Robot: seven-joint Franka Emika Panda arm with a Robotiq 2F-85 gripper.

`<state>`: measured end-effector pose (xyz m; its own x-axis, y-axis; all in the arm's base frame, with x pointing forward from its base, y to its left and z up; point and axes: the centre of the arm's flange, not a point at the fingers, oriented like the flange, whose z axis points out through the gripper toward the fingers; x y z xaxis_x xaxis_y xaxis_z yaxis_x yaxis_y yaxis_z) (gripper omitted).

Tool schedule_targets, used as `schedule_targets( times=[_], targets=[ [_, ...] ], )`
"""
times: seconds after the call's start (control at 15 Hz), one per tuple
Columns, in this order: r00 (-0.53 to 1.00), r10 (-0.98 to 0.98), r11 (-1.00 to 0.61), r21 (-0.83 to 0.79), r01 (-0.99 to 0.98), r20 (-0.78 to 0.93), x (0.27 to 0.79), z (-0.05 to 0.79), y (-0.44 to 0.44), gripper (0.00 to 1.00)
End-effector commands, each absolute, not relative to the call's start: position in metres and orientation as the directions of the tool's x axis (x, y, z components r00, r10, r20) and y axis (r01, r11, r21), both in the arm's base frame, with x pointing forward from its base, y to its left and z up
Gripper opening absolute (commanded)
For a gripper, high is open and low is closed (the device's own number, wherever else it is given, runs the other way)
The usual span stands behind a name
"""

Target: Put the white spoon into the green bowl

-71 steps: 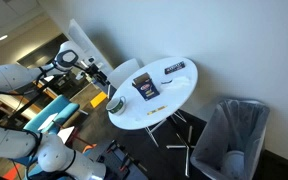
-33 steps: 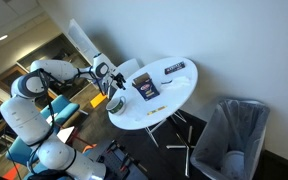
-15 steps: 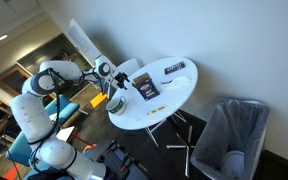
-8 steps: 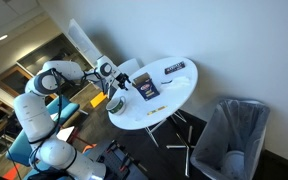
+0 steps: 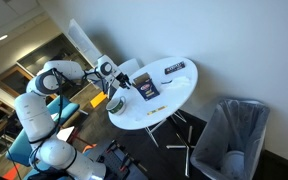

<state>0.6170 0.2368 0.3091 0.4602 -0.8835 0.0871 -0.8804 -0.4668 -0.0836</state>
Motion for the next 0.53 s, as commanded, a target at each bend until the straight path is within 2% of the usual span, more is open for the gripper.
schedule_targets(
  times=[0.0,0.2,0.47],
  targets=[
    [0.447,-0.890,-0.453,-0.079,-0.888,0.088,0.625,0.312,0.239,0.19],
    [0.451,-0.889,-0.457,-0.089,-0.885,0.077,0.624,0.316,0.239,0.01],
    [0.457,-0.889,-0.458,-0.113,-0.882,0.037,0.613,0.337,0.232,0.03]
  ],
)
